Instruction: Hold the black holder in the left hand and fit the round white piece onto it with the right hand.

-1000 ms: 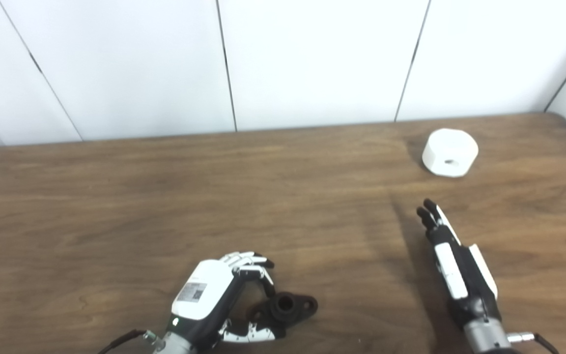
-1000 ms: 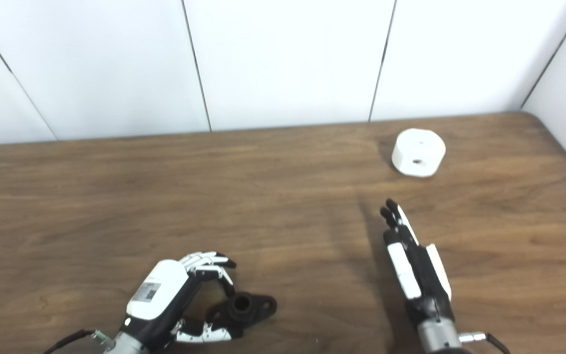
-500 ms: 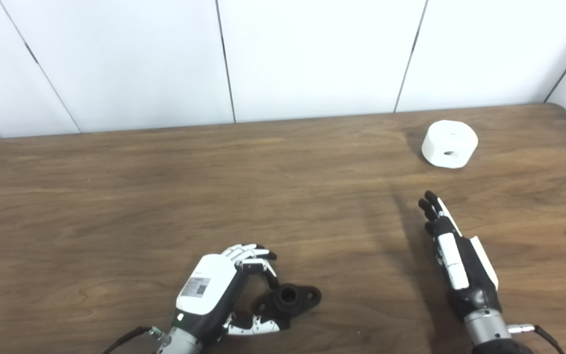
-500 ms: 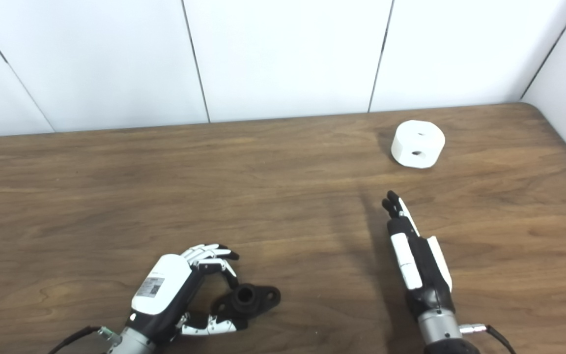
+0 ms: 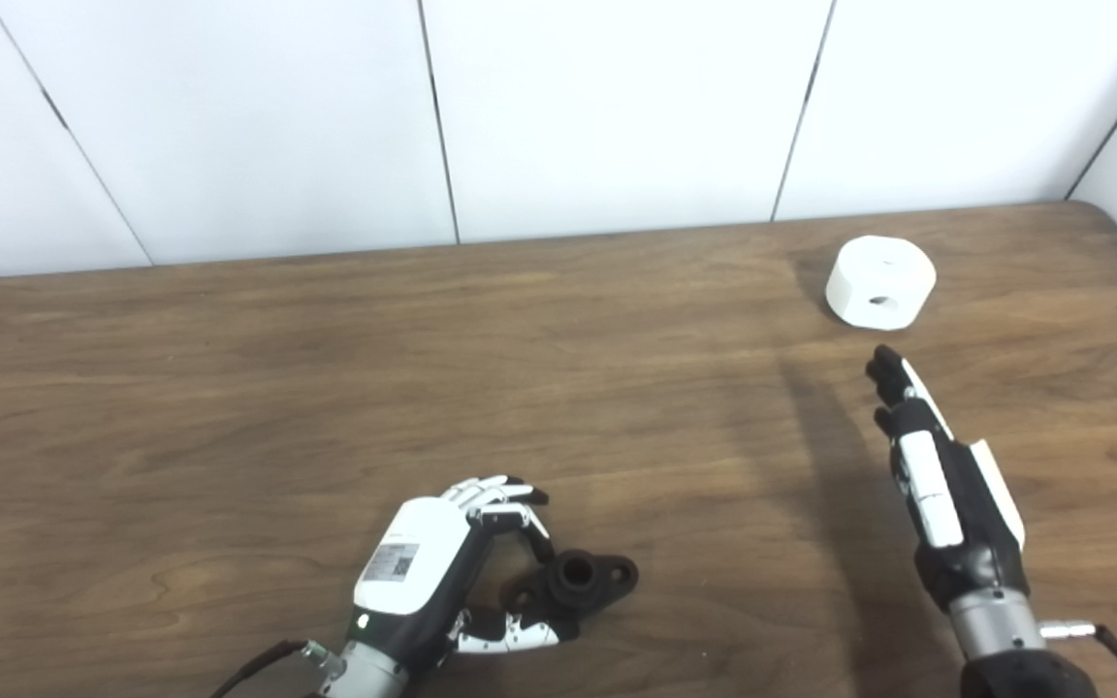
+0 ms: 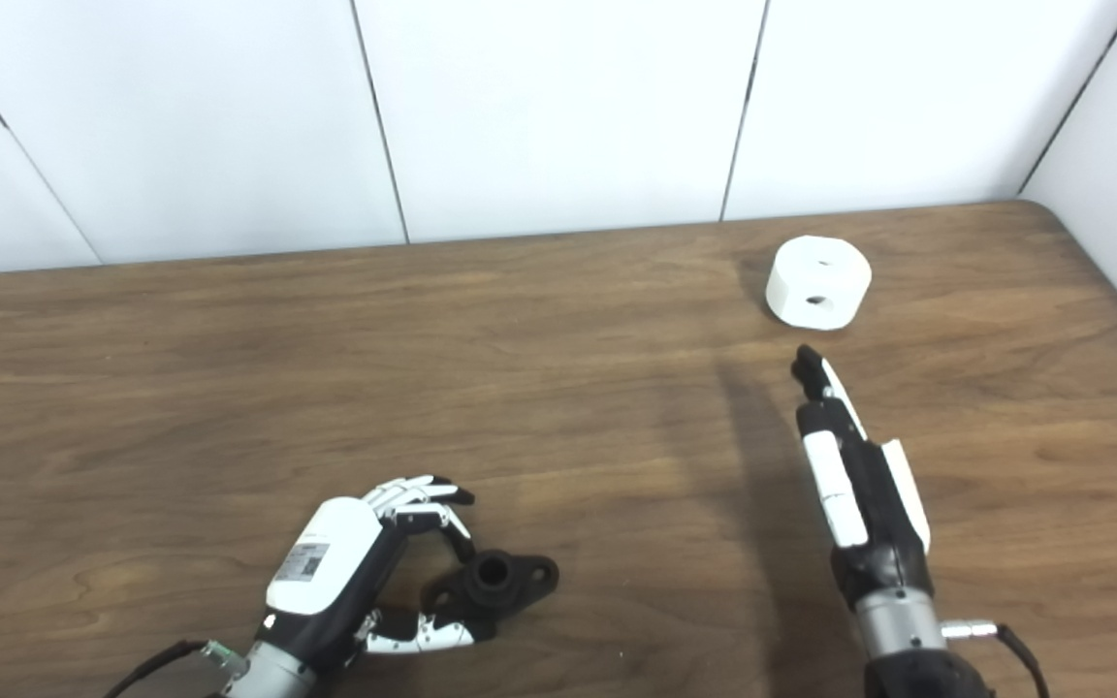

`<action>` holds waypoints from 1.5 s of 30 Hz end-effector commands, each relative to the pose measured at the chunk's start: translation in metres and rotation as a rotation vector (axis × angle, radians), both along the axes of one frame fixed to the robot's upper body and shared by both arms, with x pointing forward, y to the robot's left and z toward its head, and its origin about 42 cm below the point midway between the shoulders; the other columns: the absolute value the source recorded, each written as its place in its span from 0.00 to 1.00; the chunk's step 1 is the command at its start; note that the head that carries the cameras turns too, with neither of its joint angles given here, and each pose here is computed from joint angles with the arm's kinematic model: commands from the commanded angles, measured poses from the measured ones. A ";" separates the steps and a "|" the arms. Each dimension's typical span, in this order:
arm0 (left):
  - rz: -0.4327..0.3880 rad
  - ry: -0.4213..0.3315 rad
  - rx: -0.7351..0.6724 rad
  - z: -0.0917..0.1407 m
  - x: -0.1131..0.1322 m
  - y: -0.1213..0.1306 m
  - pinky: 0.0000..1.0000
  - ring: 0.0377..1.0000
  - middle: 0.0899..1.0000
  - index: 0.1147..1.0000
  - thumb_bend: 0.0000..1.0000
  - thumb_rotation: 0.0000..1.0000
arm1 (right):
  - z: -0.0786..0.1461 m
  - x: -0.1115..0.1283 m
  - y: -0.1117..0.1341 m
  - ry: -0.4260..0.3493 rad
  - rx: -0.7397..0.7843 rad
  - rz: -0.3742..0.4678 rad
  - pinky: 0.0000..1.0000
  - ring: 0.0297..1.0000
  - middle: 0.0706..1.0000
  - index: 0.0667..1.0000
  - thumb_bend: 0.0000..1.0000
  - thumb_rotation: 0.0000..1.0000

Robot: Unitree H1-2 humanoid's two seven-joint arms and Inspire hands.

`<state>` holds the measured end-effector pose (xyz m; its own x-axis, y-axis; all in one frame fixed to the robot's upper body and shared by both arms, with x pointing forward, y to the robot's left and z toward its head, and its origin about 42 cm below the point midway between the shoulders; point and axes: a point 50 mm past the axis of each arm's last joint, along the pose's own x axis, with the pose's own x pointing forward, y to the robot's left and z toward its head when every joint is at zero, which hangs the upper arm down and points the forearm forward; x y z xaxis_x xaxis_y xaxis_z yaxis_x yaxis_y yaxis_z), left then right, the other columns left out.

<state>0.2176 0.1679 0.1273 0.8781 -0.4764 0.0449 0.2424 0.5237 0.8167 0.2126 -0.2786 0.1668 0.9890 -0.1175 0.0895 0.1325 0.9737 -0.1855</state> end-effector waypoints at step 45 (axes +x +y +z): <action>-0.001 0.130 0.054 -0.008 -0.004 0.018 0.77 0.87 0.79 0.42 0.51 0.05 | 0.123 0.172 -0.111 0.101 -0.873 -0.095 1.00 1.00 0.99 0.90 0.87 0.40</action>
<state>0.2213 0.1810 0.1351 0.8726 -0.4878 0.0252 0.2668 0.5192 0.8119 0.3760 -0.3862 0.2593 0.9881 -0.1538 0.0100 0.0876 0.5074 -0.8572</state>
